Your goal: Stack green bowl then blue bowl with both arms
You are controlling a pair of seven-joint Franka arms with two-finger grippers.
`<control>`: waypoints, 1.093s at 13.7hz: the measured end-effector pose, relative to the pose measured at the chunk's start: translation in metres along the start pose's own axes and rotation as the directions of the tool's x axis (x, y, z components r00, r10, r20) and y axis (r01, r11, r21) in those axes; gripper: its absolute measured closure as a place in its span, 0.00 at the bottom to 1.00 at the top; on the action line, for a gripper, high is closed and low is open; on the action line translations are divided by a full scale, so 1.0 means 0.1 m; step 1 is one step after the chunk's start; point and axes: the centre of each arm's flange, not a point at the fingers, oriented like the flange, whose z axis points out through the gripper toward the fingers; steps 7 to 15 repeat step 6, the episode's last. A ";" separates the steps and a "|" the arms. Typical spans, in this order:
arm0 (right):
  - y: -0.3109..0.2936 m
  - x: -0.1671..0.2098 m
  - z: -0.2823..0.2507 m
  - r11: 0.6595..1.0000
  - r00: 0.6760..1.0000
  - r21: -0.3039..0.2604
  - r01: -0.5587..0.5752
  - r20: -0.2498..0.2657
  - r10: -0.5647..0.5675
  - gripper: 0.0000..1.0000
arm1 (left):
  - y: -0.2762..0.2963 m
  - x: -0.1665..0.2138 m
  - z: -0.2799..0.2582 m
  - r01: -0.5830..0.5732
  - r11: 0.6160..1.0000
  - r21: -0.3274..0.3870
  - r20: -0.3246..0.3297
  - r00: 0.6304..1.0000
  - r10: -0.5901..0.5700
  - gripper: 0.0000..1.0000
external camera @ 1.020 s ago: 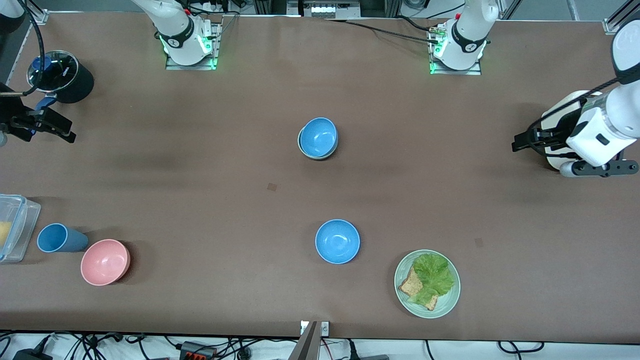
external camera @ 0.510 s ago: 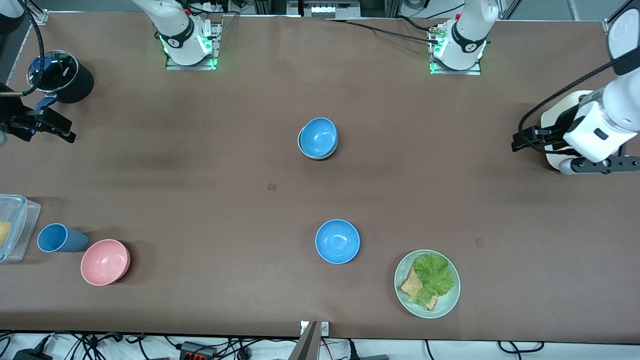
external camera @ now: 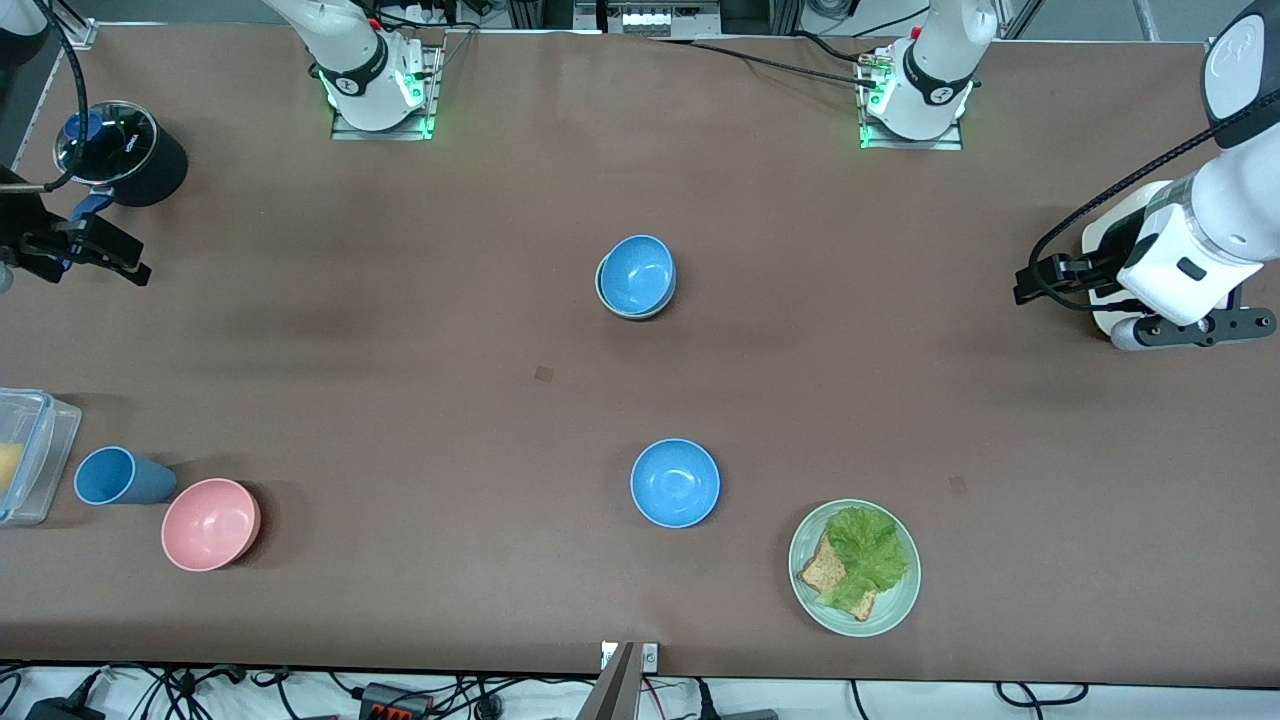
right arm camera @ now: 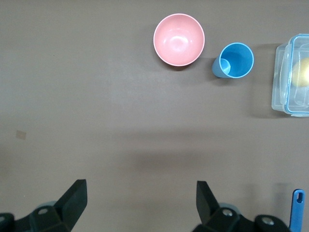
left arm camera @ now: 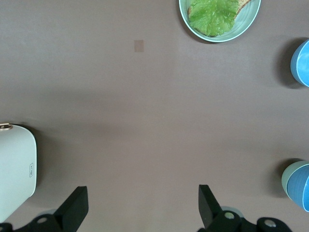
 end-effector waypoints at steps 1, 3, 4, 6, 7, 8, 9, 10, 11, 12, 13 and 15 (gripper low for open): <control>0.00 0.00 0.00 1.000 1.000 0.000 0.000 0.000 0.000 0.00 | 0.00 0.00 0.00 0.001 1.000 0.000 0.000 1.000 -0.001 0.00; 0.00 0.00 -0.01 1.000 1.000 0.000 0.000 -0.001 0.000 0.00 | -0.02 0.00 0.00 0.004 1.000 0.000 0.000 1.000 -0.004 0.00; 0.00 0.00 -0.01 1.000 1.000 0.000 0.000 -0.002 0.000 0.00 | -0.02 0.01 0.00 0.006 1.000 -0.001 0.000 1.000 -0.006 0.00; 0.00 -0.01 -0.02 1.000 1.000 0.000 0.000 -0.004 0.000 0.00 | -0.02 0.01 0.00 0.006 1.000 0.000 0.000 1.000 -0.006 0.00; 0.00 -0.01 -0.02 1.000 1.000 0.000 0.000 -0.004 0.000 0.00 | -0.02 0.01 0.00 0.006 1.000 0.000 0.000 1.000 -0.006 0.00; 0.00 -0.01 -0.02 1.000 1.000 0.000 0.000 -0.004 0.000 0.00 | -0.02 0.01 0.00 0.006 1.000 0.000 0.000 1.000 -0.006 0.00; 0.00 -0.01 -0.02 1.000 1.000 0.000 0.000 -0.004 0.000 0.00 | -0.02 0.01 0.00 0.006 1.000 0.000 0.000 1.000 -0.006 0.00; 0.00 -0.01 -0.02 1.000 1.000 0.000 0.000 -0.004 0.000 0.00 | -0.02 0.01 0.00 0.006 1.000 0.000 0.000 1.000 -0.006 0.00; 0.00 -0.01 -0.02 1.000 1.000 0.000 0.000 -0.004 0.000 0.00 | -0.02 0.01 0.00 0.006 1.000 0.000 0.000 1.000 -0.006 0.00; 0.00 -0.01 -0.02 1.000 1.000 0.000 0.000 -0.004 0.000 0.00 | -0.02 0.01 0.00 0.006 1.000 0.000 0.000 1.000 -0.006 0.00; 0.00 -0.01 -0.02 1.000 1.000 0.000 0.000 -0.004 0.000 0.00 | -0.02 0.01 0.00 0.006 1.000 0.000 0.000 1.000 -0.006 0.00; 0.00 -0.01 -0.02 1.000 1.000 0.000 0.000 -0.004 0.000 0.00 | -0.02 0.01 0.00 0.006 1.000 0.000 0.000 1.000 -0.006 0.00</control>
